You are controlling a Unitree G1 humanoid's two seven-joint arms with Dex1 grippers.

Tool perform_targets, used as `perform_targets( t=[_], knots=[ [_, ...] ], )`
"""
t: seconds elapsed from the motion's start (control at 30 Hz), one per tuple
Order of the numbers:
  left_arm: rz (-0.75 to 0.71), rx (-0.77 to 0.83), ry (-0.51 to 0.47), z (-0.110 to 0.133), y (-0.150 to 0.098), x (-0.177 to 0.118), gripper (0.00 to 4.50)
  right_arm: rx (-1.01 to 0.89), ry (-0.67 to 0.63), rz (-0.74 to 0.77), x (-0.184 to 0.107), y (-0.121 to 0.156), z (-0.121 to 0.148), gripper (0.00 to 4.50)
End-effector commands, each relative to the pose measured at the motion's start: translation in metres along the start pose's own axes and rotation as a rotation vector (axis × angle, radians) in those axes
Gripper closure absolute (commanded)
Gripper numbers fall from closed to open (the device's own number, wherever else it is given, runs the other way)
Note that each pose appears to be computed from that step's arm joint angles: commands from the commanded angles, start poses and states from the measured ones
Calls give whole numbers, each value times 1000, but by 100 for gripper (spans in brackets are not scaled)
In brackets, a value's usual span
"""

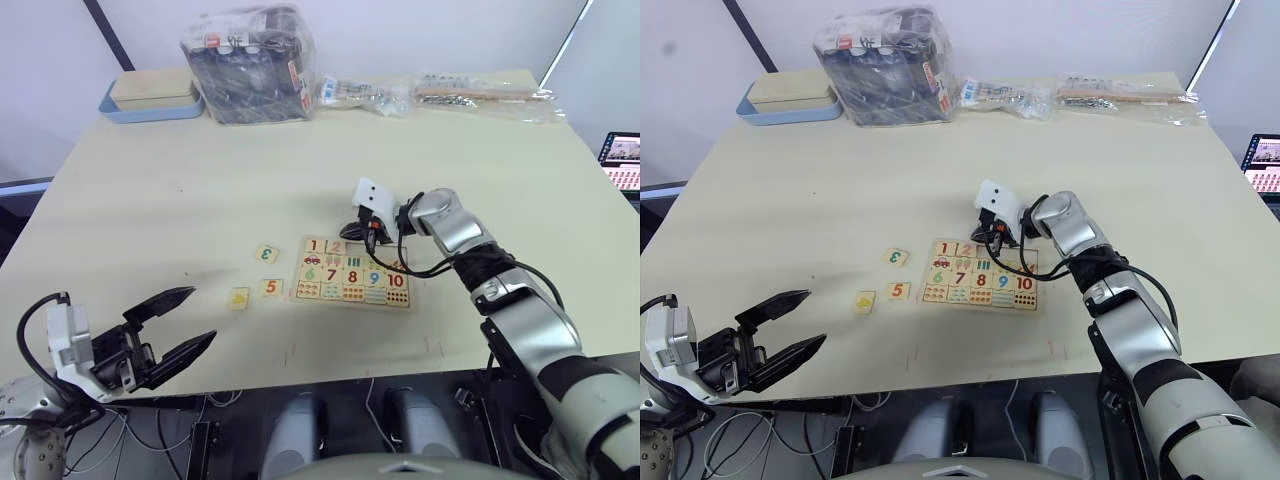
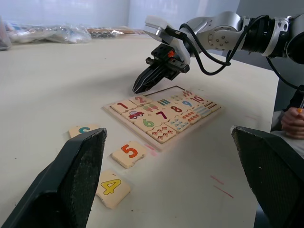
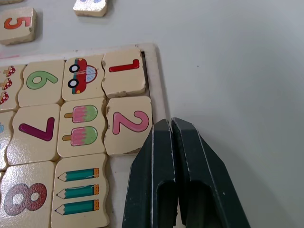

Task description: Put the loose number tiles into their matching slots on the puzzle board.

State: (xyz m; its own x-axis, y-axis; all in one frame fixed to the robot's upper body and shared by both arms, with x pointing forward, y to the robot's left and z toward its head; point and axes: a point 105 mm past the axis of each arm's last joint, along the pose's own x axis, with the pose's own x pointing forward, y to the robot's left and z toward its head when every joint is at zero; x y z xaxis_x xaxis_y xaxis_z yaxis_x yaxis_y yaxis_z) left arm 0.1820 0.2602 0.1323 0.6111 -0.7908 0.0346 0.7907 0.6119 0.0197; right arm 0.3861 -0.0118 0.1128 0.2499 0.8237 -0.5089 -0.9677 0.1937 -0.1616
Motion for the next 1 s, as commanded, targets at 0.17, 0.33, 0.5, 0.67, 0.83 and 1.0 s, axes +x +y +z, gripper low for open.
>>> perform_targets(
  t=[0.17, 0.33, 0.5, 0.67, 0.83, 1.0],
  knots=[
    [-9, 12, 4, 3, -2, 0, 0, -34, -26, 6, -1, -1, 13, 443],
    [-6, 11, 4, 3, -3, -1, 0, -38, -23, 20, 1, 2, 13, 443],
    [-6, 10, 4, 4, -4, -1, 0, -41, -19, 32, 1, 4, 13, 443],
    [-5, 10, 6, 4, -4, -1, 0, -49, -28, 23, 0, 3, 14, 443],
    [-3, 9, 8, 4, -4, -1, 0, -19, -208, 23, -22, 4, 36, 443],
    [7, 3, 15, 2, -4, -1, 0, -42, -313, -12, -47, 16, 35, 443]
  ],
)
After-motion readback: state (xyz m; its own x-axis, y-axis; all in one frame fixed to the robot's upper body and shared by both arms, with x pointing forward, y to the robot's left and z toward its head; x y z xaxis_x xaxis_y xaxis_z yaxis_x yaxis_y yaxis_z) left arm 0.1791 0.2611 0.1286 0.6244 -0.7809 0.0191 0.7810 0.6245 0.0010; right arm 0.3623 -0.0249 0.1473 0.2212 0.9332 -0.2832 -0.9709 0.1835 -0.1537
